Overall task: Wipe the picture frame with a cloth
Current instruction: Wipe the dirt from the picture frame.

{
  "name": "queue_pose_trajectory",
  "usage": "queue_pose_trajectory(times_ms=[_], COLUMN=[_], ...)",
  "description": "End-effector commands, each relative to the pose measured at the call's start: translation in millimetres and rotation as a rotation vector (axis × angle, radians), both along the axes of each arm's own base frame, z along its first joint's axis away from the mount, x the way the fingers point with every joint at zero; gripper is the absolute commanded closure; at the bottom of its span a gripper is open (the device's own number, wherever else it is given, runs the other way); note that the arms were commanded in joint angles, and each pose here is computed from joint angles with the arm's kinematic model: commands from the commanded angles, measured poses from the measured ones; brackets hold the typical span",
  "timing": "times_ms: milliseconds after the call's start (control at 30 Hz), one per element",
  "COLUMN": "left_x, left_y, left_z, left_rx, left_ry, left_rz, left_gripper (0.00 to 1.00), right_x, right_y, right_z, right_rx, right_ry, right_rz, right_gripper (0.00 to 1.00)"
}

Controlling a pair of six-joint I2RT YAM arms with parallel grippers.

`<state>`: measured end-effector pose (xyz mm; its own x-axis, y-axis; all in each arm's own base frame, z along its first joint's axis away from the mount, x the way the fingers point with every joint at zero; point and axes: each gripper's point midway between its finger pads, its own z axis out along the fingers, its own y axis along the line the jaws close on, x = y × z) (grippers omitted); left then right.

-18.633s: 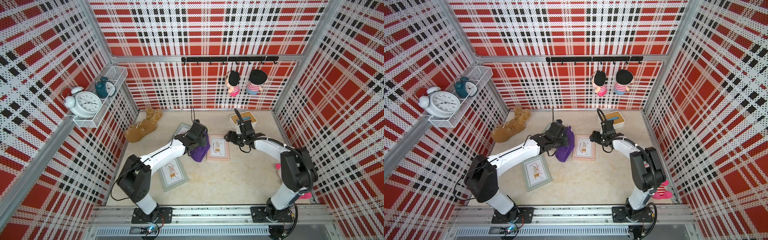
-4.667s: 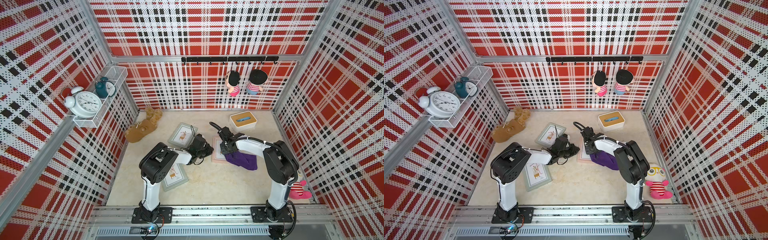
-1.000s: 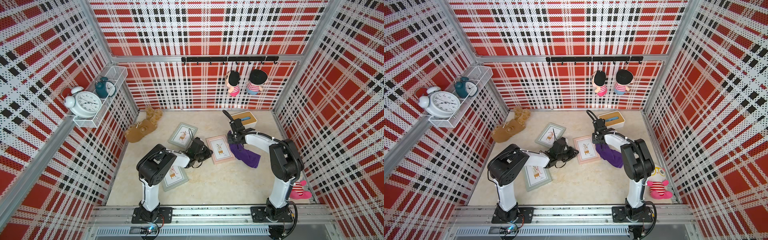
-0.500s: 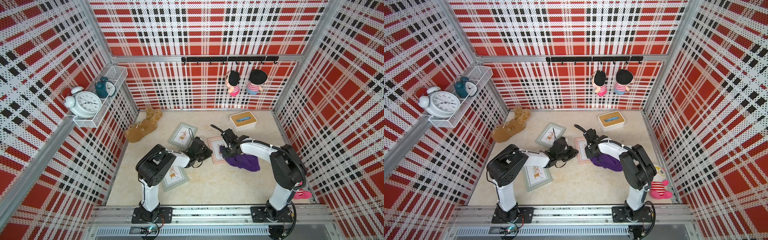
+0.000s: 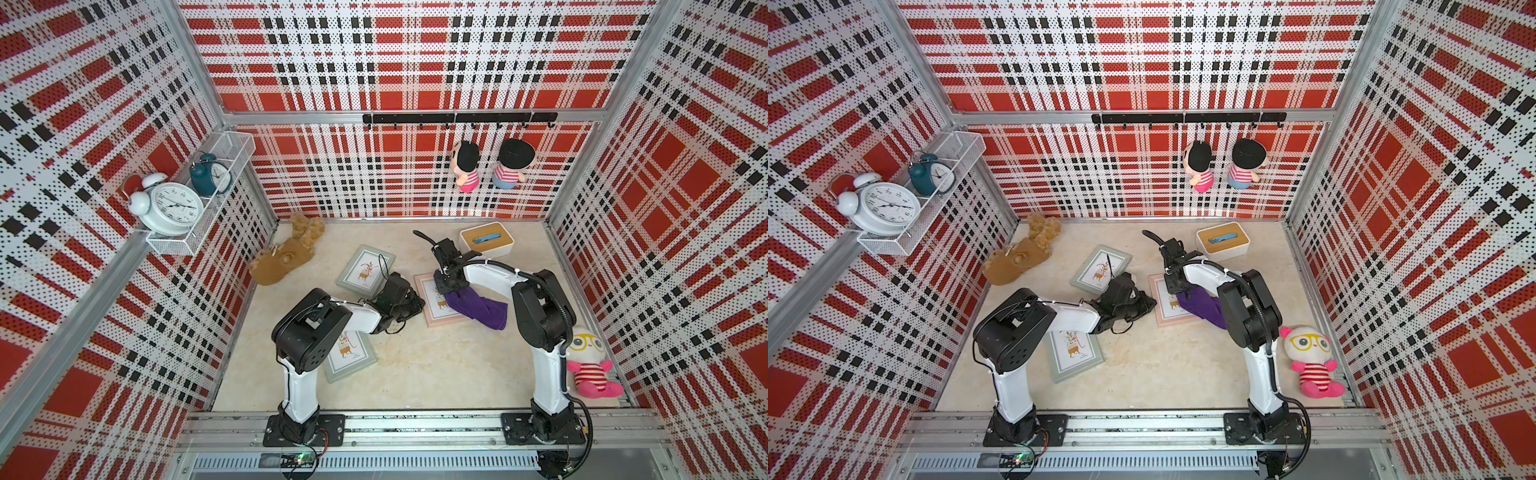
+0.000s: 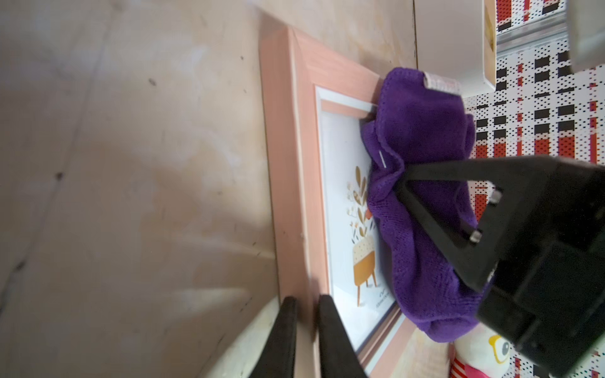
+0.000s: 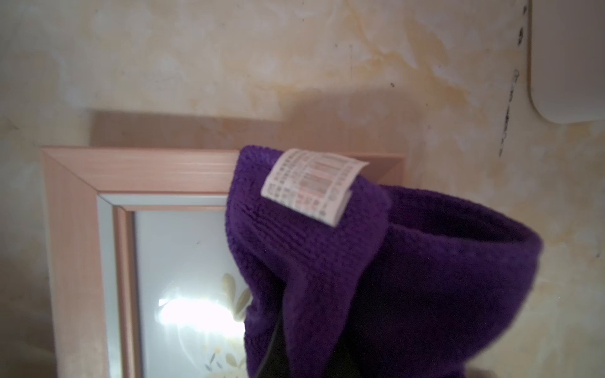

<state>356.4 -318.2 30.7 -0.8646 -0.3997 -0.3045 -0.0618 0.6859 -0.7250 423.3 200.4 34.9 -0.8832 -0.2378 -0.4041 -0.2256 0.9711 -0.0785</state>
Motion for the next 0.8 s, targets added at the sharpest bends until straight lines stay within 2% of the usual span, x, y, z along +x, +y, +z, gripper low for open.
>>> queue_pose_trajectory(times_ms=[0,100,167,267,400,500,600,767], left_x=[-25,-25,-25,-24,-23,-23,-23,-21], left_y=[31,33,32,34,33,33,31,27], left_z=[-56,-58,-58,-58,-56,-54,-52,-51], left_rx=[0.178,0.182,0.182,0.190,0.191,0.190,0.185,0.180], left_ry=[0.155,0.162,0.163,0.161,0.155,0.152,0.148,0.144], left_rz=[0.030,0.048,0.051,0.058,0.055,0.051,0.042,0.026], left_gripper=[0.84,0.84,0.85,0.85,0.85,0.85,0.85,0.85], right_x=[-59,-94,-98,-76,-24,0,-3,-27], right_y=[-18,-33,-39,-41,-26,-13,-12,-42], right_z=[-28,-35,-34,-31,-25,-14,2,45], right_rx=[-0.054,-0.077,-0.097,-0.149,-0.153,-0.125,-0.109,-0.127], right_ry=[0.149,0.205,0.205,0.158,0.081,0.033,-0.002,-0.087], right_rz=[0.043,0.033,0.022,0.010,-0.018,-0.022,-0.022,-0.095], right_gripper=[1.00,1.00,1.00,1.00,1.00,1.00,1.00,1.00])
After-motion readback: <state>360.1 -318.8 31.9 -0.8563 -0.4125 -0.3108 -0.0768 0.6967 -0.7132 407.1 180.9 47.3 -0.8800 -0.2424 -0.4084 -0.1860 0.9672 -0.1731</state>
